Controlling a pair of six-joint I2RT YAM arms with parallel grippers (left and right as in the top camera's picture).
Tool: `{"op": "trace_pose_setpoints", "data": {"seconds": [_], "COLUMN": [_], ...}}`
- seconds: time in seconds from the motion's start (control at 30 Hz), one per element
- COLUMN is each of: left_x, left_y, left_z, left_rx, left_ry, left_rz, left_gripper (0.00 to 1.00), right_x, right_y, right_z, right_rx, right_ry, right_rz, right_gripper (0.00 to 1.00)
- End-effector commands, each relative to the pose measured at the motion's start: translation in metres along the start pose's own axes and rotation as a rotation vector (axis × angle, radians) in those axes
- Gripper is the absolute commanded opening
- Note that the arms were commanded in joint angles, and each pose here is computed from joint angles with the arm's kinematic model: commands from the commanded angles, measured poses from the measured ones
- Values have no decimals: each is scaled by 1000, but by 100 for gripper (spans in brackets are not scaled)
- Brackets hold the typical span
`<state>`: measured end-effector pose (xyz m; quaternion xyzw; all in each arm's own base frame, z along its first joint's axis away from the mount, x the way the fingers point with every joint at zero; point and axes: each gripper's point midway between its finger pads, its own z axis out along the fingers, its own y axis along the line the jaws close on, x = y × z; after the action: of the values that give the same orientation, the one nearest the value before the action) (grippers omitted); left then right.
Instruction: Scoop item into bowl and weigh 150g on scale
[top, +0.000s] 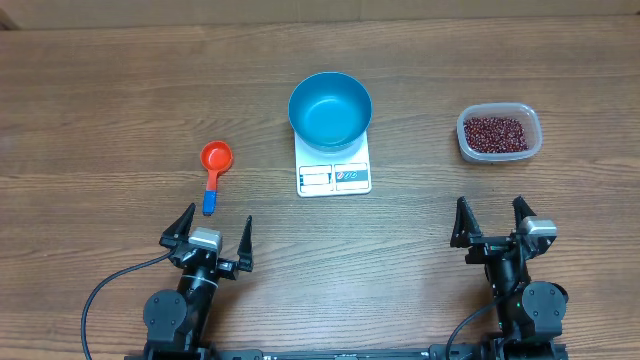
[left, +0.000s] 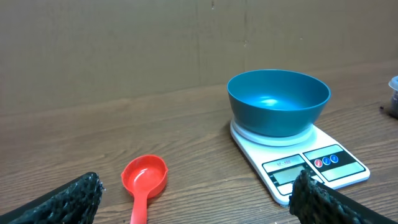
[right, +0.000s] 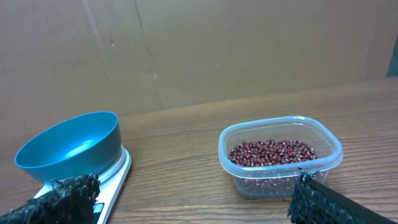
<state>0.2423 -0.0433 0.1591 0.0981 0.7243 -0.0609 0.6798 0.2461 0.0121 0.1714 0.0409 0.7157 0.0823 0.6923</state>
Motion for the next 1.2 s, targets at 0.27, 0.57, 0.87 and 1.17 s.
{"op": "trace_pose_setpoints", "data": {"seconds": [0.27, 0.57, 0.87, 1.17], "left_x": [0, -5, -11, -13], "left_y": [3, 1, 1, 1], "left_z": [0, 0, -1, -1], "left_rx": [-13, -3, -5, -6], "left_ry": [-4, -27, -49, -50], "left_rz": [16, 20, 23, 23], "left_gripper": [100, 100, 100, 100], "right_x": [2, 2, 2, 2], "right_y": [1, 1, 1, 1], "right_z": [0, 0, 0, 0], "right_rx": [-6, -6, -6, -6], "right_ry": [-5, -5, -5, -5], "right_rz": [3, 3, 3, 3], "right_gripper": [100, 100, 100, 100]}}
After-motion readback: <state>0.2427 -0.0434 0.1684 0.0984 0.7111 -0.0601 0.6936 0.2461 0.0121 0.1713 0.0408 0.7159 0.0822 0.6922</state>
